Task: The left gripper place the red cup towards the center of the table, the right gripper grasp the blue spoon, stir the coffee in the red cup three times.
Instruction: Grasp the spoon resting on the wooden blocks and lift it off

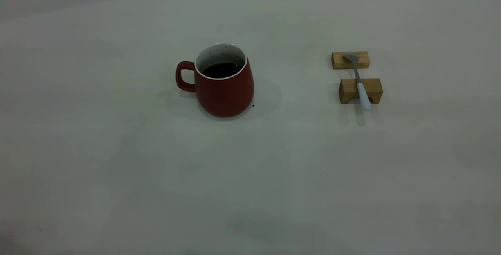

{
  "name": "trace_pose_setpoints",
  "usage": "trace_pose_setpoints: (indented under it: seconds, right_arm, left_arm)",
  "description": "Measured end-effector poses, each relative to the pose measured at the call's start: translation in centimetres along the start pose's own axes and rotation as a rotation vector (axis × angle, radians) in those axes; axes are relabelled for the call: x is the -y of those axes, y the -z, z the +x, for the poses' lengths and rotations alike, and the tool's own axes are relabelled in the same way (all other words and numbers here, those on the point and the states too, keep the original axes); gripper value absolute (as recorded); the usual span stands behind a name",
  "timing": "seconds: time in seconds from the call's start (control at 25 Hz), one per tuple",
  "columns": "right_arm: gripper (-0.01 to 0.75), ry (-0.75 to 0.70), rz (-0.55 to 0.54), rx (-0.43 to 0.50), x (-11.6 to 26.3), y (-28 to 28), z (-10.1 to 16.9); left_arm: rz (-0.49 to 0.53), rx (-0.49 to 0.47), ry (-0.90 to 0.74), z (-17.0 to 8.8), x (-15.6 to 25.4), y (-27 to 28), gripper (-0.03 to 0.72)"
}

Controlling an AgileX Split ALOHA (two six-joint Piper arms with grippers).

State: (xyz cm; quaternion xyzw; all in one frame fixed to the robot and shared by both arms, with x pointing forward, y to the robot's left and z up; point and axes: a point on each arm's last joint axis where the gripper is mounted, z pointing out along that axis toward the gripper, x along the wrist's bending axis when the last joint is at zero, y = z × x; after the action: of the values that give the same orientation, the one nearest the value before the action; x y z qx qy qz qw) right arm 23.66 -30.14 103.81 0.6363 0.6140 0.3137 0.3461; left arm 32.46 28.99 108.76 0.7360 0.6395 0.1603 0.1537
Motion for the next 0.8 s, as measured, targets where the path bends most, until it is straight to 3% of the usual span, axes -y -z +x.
trace_pose_setpoints:
  seconds: [0.28,0.8]
  right_arm:
    - [0.237,0.006,0.000,0.000,0.0,0.0,0.0]
    - [0.237,-0.006,0.000,-0.014,0.0,0.0,0.1]
  left_arm:
    - [0.017,-0.009,0.023,0.1,6.2,-3.7,0.519]
    - [-0.285,0.041,-0.030,0.0,9.2,-1.5,0.519]
